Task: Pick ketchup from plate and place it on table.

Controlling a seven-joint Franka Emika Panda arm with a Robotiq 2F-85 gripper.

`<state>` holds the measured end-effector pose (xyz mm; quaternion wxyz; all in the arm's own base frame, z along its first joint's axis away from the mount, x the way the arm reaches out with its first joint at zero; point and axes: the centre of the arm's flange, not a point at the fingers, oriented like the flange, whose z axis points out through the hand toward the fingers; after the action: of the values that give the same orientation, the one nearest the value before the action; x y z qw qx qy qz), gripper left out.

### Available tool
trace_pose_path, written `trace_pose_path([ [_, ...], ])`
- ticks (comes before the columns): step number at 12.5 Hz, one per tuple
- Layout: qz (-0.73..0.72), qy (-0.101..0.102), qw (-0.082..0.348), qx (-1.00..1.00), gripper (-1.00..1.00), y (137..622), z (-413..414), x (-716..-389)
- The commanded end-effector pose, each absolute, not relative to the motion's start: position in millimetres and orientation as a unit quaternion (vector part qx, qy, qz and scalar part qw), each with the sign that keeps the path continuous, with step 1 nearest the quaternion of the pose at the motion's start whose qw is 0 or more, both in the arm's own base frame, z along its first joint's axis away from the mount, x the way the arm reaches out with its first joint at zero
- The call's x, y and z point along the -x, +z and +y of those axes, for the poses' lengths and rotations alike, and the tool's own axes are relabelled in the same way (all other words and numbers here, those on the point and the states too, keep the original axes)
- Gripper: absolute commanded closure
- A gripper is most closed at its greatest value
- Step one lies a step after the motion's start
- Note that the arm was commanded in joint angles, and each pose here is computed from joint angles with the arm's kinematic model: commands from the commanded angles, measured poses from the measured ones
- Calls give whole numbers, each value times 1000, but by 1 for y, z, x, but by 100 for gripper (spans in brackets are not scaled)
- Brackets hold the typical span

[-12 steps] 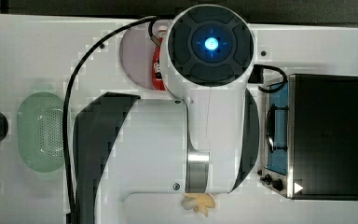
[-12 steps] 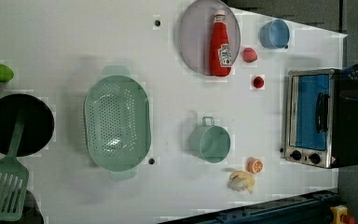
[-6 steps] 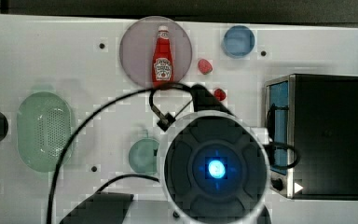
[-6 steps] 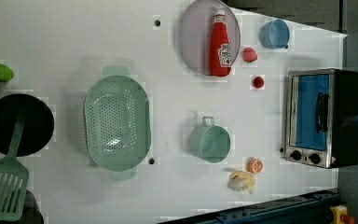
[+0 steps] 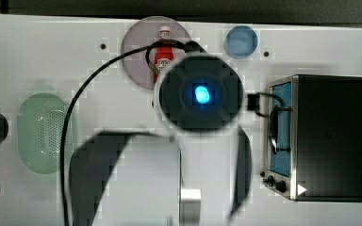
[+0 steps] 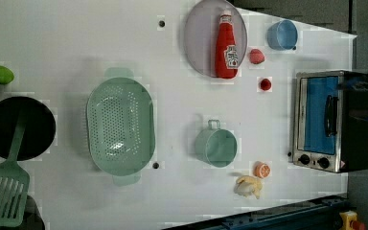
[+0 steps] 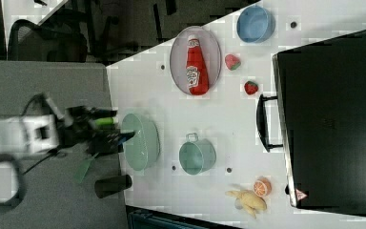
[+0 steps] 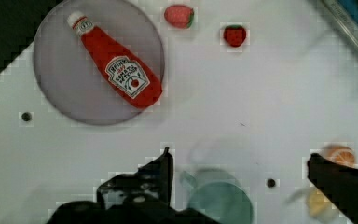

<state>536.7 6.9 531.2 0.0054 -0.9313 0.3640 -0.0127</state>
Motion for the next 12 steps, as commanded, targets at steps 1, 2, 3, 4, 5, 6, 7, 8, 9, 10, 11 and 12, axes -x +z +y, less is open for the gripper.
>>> trace_pose_path([
  [1,368,17,0,930,-100,463,18,-558],
  [2,362,15,4,932,-100,444,23,-568],
  [3,355,12,8,935,-100,426,27,-577],
  [4,346,12,11,938,-100,405,31,-585],
  [5,328,11,15,945,-100,385,35,-593],
  [6,305,11,18,952,-100,364,38,-599],
  [7,277,11,22,961,-100,344,40,-605],
  [8,243,10,25,970,-100,325,41,-611],
  [9,206,7,29,978,-100,310,41,-618],
  [10,169,5,32,985,-100,295,41,-624],
  [11,133,5,34,991,-100,283,42,-631],
  [12,95,4,37,995,-100,272,42,-639],
])
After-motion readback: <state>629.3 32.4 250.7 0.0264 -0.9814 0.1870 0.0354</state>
